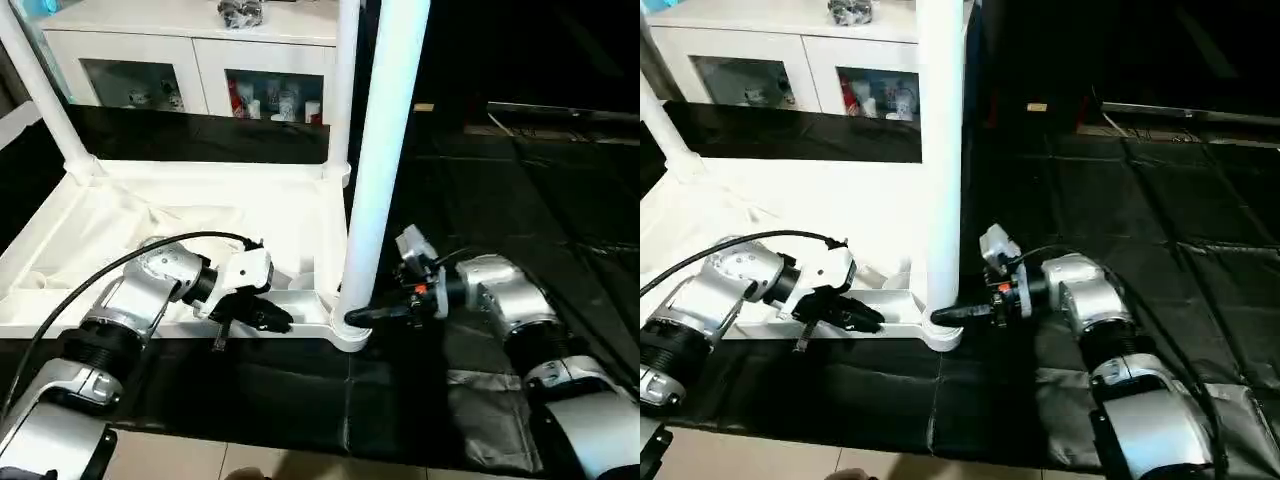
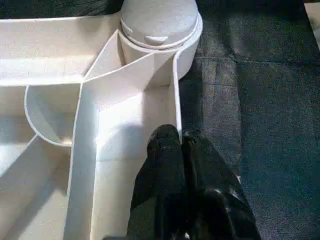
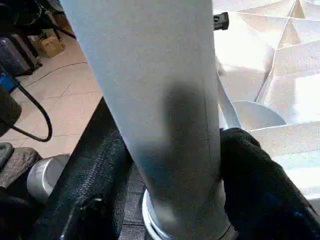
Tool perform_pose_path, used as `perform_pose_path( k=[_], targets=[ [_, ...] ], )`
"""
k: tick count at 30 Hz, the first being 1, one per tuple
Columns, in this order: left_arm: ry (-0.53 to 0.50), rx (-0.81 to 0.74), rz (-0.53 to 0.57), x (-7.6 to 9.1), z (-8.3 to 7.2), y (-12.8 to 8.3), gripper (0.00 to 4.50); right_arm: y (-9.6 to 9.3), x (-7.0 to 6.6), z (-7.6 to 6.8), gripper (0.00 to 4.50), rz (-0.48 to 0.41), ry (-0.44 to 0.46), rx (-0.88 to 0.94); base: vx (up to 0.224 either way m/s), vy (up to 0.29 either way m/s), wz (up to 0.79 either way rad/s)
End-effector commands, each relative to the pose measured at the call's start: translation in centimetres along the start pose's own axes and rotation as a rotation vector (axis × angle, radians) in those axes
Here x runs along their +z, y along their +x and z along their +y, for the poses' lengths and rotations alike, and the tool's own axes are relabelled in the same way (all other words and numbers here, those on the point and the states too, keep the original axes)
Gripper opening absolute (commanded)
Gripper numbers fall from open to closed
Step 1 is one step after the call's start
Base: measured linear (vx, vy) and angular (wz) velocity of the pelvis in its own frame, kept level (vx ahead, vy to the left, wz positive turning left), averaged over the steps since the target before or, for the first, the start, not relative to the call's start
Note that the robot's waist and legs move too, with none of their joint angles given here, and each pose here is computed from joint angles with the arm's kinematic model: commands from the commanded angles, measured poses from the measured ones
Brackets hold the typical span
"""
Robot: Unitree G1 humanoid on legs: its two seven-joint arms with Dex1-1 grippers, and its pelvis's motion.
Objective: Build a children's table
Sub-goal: Rotate leg to tighten
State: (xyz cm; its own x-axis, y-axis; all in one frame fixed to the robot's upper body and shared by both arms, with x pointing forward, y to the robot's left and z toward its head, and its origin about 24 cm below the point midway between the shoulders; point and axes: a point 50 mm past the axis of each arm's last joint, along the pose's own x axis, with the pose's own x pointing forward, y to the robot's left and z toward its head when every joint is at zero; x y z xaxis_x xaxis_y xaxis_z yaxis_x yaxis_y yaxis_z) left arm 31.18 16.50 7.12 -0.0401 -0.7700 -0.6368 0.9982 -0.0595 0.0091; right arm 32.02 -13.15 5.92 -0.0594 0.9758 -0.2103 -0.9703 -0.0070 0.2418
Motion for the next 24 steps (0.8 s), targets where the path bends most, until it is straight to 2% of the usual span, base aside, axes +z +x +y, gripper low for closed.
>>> perform_pose_path(
  k=[1, 3, 8, 14, 17, 19, 20, 21, 23, 24],
  targets=[
    [-0.027, -0.051, 0.053, -0.9, -0.6, 0.7, 0.0, 0.2, 0.7, -0.1, 2.24, -0.003, -0.021, 0.028, 0.0, 0.0, 0.0],
    [-0.031, -0.043, 0.053, -0.9, -0.6, 0.7, 0.0, 0.2, 0.7, -0.1, 2.16, -0.004, -0.02, 0.029, 0.0, 0.0, 0.0],
    [-0.144, 0.086, -0.004, -0.5, 0.7, 1.0, 0.0, 0.9, 0.4, -0.1, 2.07, -0.065, 0.022, -0.038, 0.0, 0.0, 0.0],
    [-0.267, 0.34, -0.104, 1.6, 3.5, 2.7, 0.0, 4.4, -1.0, -1.1, 2.0, -0.096, 0.063, -0.416, -0.008, -0.001, -0.01],
    [-0.32, 0.43, -0.146, 2.6, 4.4, 3.7, 0.0, 5.7, -0.8, -1.9, 1.95, -0.113, 0.123, -0.552, -0.035, 0.001, -0.02],
    [-0.339, 0.477, -0.185, 3.5, 4.9, 4.4, 0.0, 6.5, -0.4, -2.4, 1.95, -0.095, 0.124, -0.647, 0.0, 0.0, 0.0],
    [-0.361, 0.521, -0.213, 4.4, 5.4, 5.0, 0.0, 7.4, 0.3, -2.9, 1.95, -0.095, 0.15, -0.728, -0.042, 0.057, -0.11],
    [-0.363, 0.529, -0.215, 4.5, 5.5, 5.1, 0.0, 7.6, 0.5, -3.0, 1.95, -0.098, 0.155, -0.74, -0.041, 0.066, -0.11],
    [-0.365, 0.55, -0.219, 4.8, 5.7, 5.3, 0.0, 8.0, 0.9, -3.2, 1.95, -0.101, 0.153, -0.77, -0.061, 0.052, -0.07],
    [-0.357, 0.552, -0.215, 4.9, 5.7, 5.3, 0.0, 8.4, 1.3, -3.1, 1.95, -0.098, 0.11, -0.753, 0.0, 0.0, 0.0]
  ],
)
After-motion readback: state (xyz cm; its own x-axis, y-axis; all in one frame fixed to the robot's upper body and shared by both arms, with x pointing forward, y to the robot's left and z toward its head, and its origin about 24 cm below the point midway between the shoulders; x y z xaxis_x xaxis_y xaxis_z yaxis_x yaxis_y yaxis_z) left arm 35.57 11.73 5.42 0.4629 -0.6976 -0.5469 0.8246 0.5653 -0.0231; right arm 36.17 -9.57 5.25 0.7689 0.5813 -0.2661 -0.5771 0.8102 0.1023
